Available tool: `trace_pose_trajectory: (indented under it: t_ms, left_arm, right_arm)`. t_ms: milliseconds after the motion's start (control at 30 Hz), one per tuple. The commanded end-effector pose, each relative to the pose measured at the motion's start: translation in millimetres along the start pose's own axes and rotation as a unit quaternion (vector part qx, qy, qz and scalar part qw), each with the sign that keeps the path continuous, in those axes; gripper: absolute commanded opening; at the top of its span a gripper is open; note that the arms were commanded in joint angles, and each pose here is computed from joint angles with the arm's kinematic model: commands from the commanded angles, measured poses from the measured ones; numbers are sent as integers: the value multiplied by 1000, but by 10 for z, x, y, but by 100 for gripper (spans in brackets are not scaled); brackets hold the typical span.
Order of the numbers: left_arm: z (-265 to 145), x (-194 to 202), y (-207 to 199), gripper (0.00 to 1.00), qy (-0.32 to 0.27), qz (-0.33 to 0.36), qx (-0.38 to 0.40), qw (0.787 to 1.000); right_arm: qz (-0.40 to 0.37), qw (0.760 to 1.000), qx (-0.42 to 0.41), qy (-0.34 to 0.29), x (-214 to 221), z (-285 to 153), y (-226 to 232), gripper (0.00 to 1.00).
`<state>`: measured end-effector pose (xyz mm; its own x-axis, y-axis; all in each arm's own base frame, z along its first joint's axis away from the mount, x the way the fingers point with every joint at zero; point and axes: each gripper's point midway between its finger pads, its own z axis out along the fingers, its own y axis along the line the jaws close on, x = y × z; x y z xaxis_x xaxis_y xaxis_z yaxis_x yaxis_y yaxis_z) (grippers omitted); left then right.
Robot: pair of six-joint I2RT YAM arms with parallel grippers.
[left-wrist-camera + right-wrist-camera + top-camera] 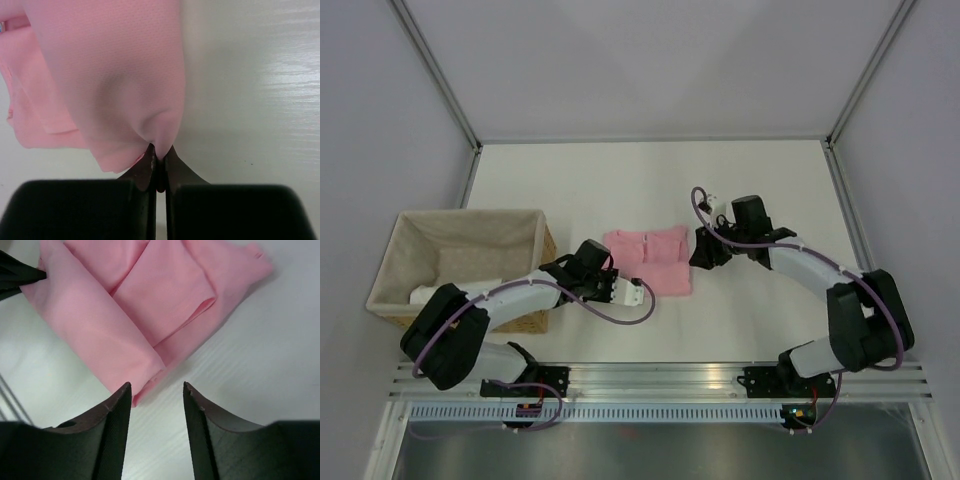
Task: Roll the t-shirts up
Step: Roll the tshirt
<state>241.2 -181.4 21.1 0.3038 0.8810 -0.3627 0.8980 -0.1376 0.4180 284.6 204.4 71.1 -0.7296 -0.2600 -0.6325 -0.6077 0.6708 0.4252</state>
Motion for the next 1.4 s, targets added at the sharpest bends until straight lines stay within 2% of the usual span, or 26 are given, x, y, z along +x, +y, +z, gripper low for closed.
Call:
trace_pose_trajectory:
  t_ms: [0, 33, 67, 100, 167, 200, 267, 333, 500, 667, 800, 833, 967, 1033, 1067, 1133, 1167, 1200, 1233, 1367]
  left_arm:
    - [-86, -174, 31, 2, -43, -64, 44, 996]
    - [-117, -129, 64, 2, -42, -91, 50, 994]
    - [-126, -159, 97, 2, -48, -104, 65, 991]
    - [-144, -117, 128, 2, -46, -120, 68, 989]
    - [-181, -146, 195, 2, -58, -136, 79, 986]
    - [-171, -108, 206, 2, -57, -148, 84, 984]
    - [-191, -133, 260, 2, -64, -155, 87, 982]
    - [-184, -131, 272, 2, -65, -154, 90, 982]
    - [-192, -171, 270, 2, -73, -151, 96, 981]
    - [-205, -159, 248, 2, -70, -152, 98, 981]
    - [-202, -158, 230, 2, -71, -153, 100, 981]
    - [-206, -172, 235, 2, -73, -153, 101, 980]
    - [-268, -172, 219, 2, -68, -167, 115, 977]
    - [-337, -184, 168, 2, -74, -181, 134, 972]
    - [-365, -188, 131, 2, -75, -185, 143, 969]
    - [-458, -189, -49, 2, -70, -200, 181, 961]
    - [-494, -237, -75, 2, -78, -206, 191, 957]
    - [-567, -276, -181, 2, -80, -223, 215, 948]
    - [-606, -312, -185, 2, -86, -226, 221, 945]
    - [-729, -386, -277, 2, -98, -251, 256, 928]
  right_arm:
    - [-196, 978, 59, -34, -212, -301, -91, 53]
    - [-229, 971, 57, -27, -84, -296, -73, 57]
    - [-278, 958, 51, -40, -98, -331, 84, 66]
    - [-334, 941, 49, -33, 28, -286, 121, 68]
    - [-407, 912, 30, -32, 159, -195, 414, 72]
    - [-426, 903, 58, -22, 225, -160, 361, 72]
    - [-447, 892, 69, -15, 289, -65, 454, 72]
    - [-444, 890, 99, -22, 258, -25, 403, 72]
    - [-452, 886, 106, -11, 290, 177, 408, 73]
    - [-439, 882, 169, -13, 258, 238, 233, 73]
    - [-440, 883, 163, -4, 246, 324, 235, 72]
    - [-441, 884, 158, 0, 263, 352, 244, 70]
    - [-444, 882, 150, 48, 412, 379, 172, 26]
    - [-454, 881, 127, 41, 369, 315, 274, 17]
    - [-448, 885, 110, 60, 461, 262, 280, 16]
    - [-445, 894, 23, 43, 439, 203, 622, 14]
    - [-430, 900, -2, 67, 558, 132, 655, 13]
    - [-424, 903, -49, 55, 520, 81, 861, 6]
    - [-418, 904, -68, 61, 565, 42, 923, 4]
    - [-366, 911, -159, 99, 847, -77, 1127, 2]
